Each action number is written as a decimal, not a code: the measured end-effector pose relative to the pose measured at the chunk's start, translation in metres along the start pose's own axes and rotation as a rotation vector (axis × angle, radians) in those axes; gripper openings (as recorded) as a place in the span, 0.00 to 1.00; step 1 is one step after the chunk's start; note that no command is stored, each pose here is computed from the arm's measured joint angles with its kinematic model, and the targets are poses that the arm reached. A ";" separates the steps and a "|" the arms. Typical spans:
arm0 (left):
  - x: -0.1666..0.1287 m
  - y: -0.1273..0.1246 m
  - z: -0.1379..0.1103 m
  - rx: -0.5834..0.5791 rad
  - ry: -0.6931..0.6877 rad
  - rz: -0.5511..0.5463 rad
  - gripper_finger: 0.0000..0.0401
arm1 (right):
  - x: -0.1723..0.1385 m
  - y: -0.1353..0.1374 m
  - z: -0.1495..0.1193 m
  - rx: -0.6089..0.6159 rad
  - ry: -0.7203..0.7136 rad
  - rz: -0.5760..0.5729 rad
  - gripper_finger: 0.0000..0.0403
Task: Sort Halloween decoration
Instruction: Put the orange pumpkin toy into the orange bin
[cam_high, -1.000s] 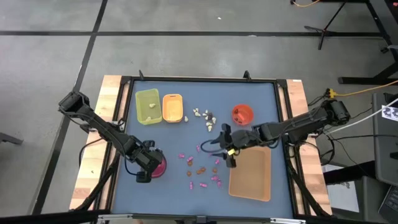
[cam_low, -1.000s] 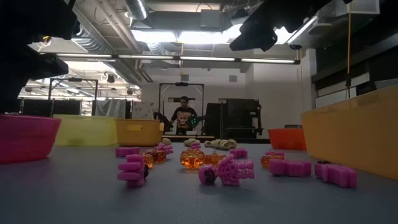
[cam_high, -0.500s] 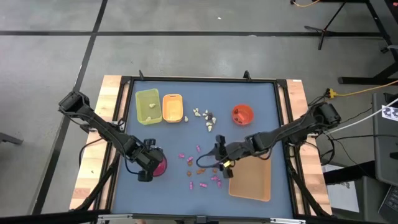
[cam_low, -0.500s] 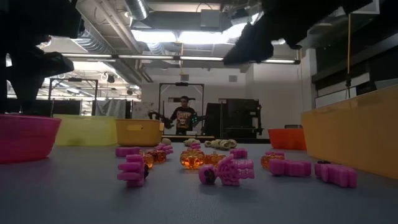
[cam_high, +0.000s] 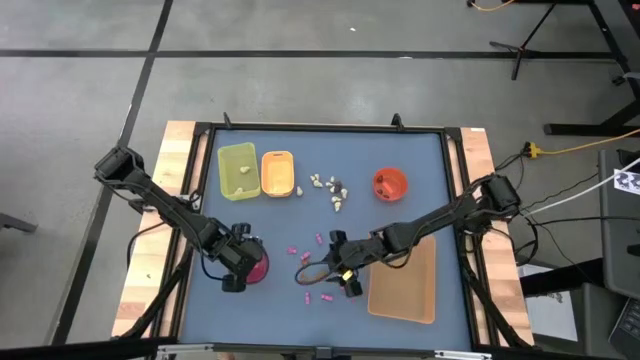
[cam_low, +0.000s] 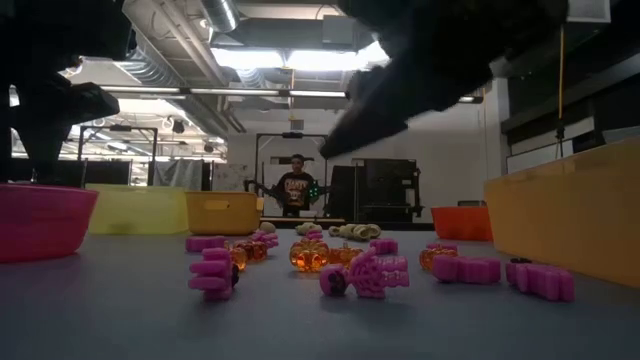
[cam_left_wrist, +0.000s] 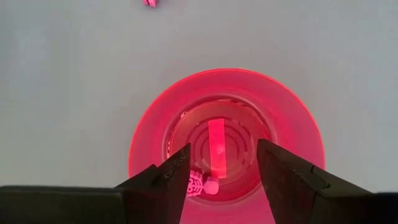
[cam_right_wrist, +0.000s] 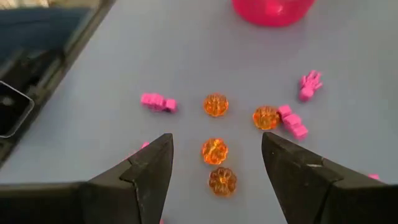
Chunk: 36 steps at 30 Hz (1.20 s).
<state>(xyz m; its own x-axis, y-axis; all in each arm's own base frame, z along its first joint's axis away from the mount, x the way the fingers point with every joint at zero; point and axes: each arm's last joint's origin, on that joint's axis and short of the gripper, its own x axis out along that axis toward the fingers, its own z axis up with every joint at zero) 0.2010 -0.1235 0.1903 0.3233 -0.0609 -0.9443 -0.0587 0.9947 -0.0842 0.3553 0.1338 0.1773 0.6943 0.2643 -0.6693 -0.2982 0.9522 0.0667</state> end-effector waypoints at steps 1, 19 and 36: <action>0.000 0.000 0.000 0.000 0.000 0.000 0.42 | 0.002 0.000 0.000 -0.005 0.032 -0.003 0.60; 0.000 -0.002 -0.002 0.062 0.012 -0.007 0.42 | 0.042 -0.003 -0.018 -0.021 0.211 -0.054 0.60; 0.000 -0.002 -0.001 0.055 0.005 -0.012 0.42 | 0.058 -0.003 -0.027 -0.018 0.217 -0.033 0.60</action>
<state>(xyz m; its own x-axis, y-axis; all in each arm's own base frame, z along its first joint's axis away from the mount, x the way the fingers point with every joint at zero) 0.1996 -0.1260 0.1905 0.3193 -0.0727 -0.9449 -0.0026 0.9970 -0.0775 0.3784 0.1420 0.1187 0.5470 0.1915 -0.8149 -0.2907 0.9564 0.0296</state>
